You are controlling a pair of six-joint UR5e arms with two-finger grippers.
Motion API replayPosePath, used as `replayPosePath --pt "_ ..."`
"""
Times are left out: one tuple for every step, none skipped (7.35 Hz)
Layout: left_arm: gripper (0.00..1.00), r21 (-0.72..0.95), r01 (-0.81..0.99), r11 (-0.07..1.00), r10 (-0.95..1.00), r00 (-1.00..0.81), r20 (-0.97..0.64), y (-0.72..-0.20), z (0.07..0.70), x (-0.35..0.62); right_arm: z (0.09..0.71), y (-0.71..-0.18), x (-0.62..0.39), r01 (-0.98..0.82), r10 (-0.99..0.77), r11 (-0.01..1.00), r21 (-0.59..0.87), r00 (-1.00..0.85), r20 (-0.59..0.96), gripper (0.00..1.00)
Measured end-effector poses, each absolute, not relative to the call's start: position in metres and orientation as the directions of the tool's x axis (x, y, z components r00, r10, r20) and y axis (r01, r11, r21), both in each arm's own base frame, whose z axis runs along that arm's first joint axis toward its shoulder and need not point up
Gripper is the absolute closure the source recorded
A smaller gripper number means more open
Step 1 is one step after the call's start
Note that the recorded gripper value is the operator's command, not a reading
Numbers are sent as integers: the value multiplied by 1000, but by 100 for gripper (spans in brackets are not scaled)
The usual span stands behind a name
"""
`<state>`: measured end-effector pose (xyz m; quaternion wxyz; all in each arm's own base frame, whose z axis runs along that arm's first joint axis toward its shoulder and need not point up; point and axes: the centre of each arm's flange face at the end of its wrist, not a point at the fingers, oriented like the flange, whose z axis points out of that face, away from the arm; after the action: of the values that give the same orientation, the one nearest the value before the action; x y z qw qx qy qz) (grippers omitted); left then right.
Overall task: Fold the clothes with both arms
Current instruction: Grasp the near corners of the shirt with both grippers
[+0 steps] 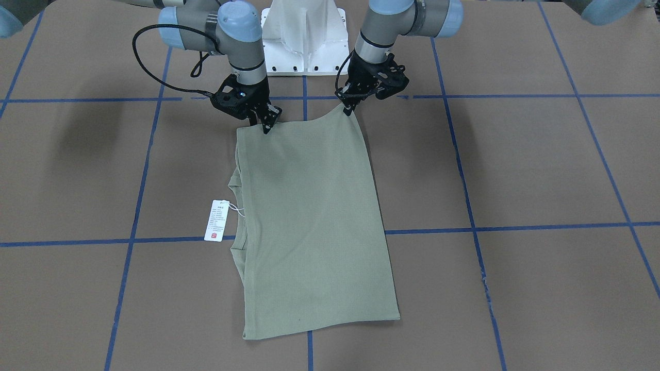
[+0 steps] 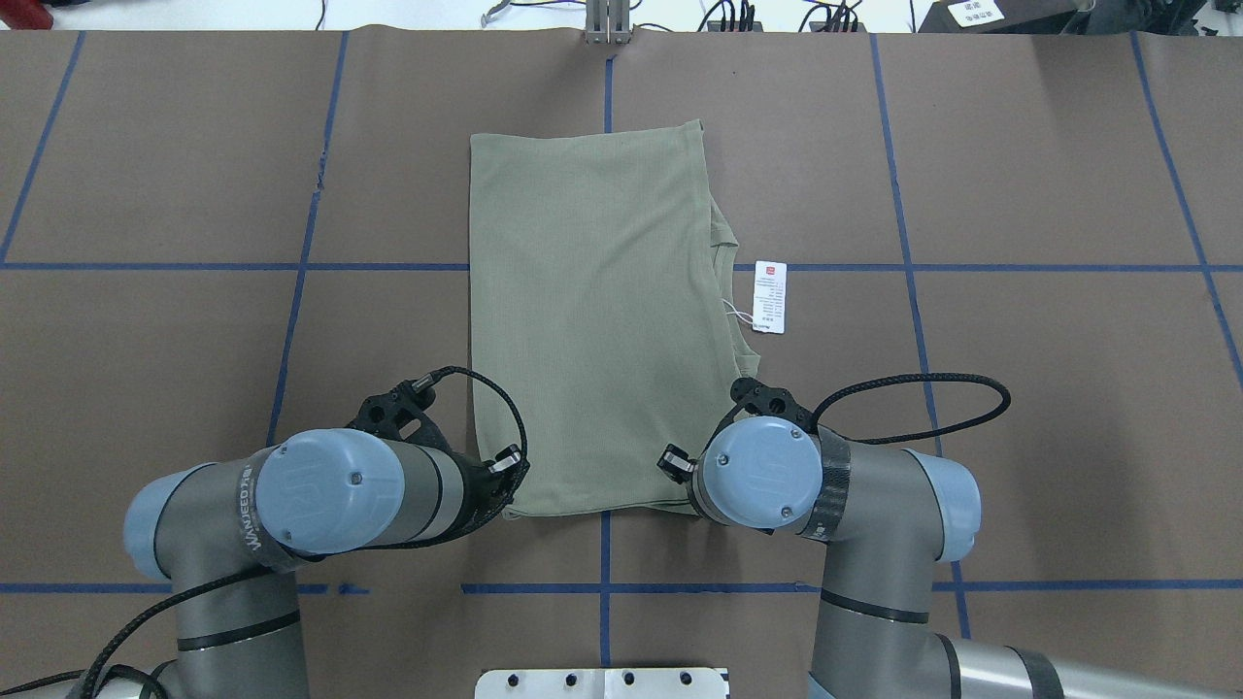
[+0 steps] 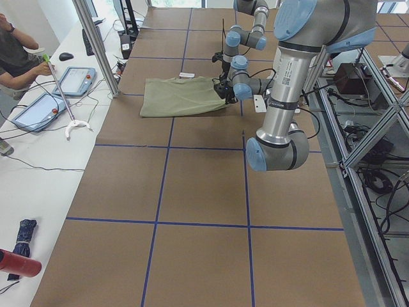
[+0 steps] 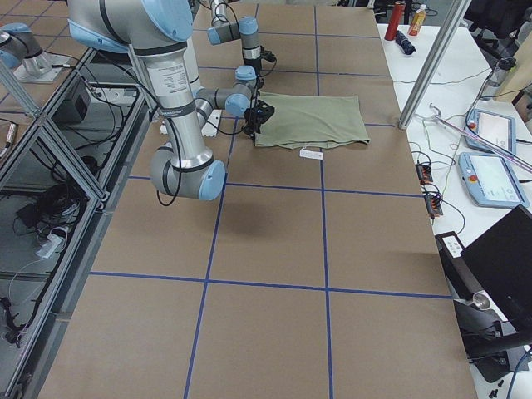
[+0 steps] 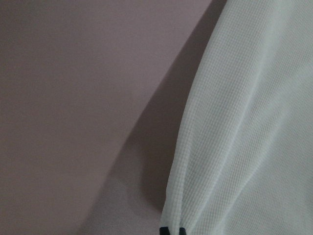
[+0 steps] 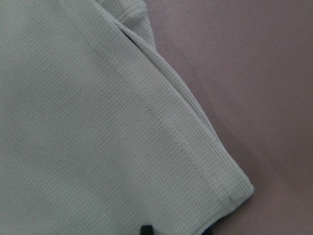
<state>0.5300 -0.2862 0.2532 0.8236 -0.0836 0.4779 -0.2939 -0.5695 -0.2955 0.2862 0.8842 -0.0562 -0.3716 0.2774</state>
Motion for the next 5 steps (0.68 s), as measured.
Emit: replayPosePath --pt "100 -418 404 814 -564 371 -738 -286 253 530 286 -296 -570 -448 532 840 -305 570 627 100" --pt "100 -418 403 814 -563 370 -739 -286 252 530 285 -296 -569 -449 532 840 -306 568 628 100" --pt "100 -418 403 814 -563 370 -739 -286 252 531 283 -297 -568 -450 535 838 -309 564 629 100" --pt "100 -419 402 814 -563 370 -739 -285 252 530 279 -297 -564 -448 535 837 -313 557 635 100" --pt "100 -419 398 816 -561 368 -742 -283 250 529 270 -295 -556 -442 533 838 -320 543 649 100"
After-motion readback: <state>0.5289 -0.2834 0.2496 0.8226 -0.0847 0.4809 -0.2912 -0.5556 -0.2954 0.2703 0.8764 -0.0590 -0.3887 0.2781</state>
